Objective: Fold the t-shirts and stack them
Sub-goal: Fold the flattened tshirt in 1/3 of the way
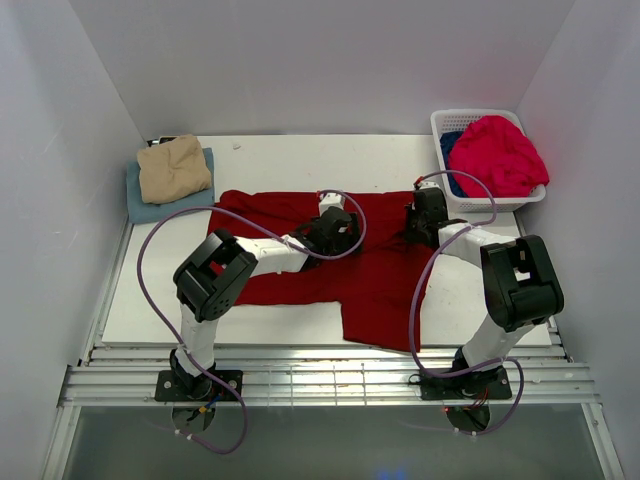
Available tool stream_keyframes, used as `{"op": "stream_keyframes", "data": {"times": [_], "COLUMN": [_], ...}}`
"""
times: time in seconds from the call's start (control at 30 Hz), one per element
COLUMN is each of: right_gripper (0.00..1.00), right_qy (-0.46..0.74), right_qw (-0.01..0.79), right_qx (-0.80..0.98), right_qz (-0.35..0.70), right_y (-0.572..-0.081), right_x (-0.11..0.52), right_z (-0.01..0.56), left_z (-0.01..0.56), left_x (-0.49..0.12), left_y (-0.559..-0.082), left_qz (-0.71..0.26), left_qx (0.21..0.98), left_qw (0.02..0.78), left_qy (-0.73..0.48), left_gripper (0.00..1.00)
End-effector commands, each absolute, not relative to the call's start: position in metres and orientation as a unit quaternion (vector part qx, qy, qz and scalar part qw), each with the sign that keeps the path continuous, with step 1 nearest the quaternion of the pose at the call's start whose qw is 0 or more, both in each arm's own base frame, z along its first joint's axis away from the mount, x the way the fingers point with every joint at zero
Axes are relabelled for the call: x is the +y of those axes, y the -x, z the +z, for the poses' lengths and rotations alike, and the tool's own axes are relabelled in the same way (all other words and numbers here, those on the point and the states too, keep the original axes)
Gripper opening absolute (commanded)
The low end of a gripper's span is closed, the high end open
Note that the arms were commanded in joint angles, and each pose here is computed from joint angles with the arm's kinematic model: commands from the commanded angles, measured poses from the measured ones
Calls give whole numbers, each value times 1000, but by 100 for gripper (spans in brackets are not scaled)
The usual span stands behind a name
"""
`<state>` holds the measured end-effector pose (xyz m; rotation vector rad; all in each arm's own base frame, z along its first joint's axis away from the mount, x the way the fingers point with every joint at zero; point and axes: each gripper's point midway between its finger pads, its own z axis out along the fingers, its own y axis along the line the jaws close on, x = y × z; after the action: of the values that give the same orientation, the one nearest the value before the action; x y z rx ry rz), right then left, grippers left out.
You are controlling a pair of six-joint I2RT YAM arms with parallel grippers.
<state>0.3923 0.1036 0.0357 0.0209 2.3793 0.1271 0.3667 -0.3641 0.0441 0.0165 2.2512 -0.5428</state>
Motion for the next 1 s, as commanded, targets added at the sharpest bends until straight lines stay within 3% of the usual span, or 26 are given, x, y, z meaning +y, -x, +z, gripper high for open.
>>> {"op": "stream_keyframes", "data": {"times": [0.0, 0.13, 0.27, 0.33, 0.53, 0.63, 0.77, 0.97], "right_gripper": [15, 15, 15, 15, 15, 16, 29, 49], "right_qy": [-11, -12, -14, -14, -13, -14, -17, -18], "right_qw": [378, 376, 377, 377, 381, 381, 386, 397], "right_qx": [924, 925, 924, 924, 923, 922, 921, 916], "right_qz": [56, 59, 60, 60, 61, 59, 56, 51], "right_y": [-396, -394, -392, -391, -389, -387, -386, -385], "right_x": [104, 104, 104, 104, 103, 102, 100, 96], "right_z": [37, 35, 36, 37, 40, 41, 44, 60], "left_z": [72, 72, 67, 65, 58, 58, 62, 69], "left_x": [-376, -378, -378, -378, -382, -382, -381, -377], "left_y": [-363, -361, -357, -357, -355, -355, -353, -351], "left_qz": [-251, -253, -253, -253, -254, -254, -254, -250], "left_qx": [875, 876, 879, 879, 882, 882, 881, 879], "left_qw": [413, 412, 405, 404, 397, 397, 400, 405], "left_qy": [-3, -2, -3, -1, -6, -8, -12, -25], "left_gripper": [81, 70, 49, 43, 41, 25, 7, 2]}}
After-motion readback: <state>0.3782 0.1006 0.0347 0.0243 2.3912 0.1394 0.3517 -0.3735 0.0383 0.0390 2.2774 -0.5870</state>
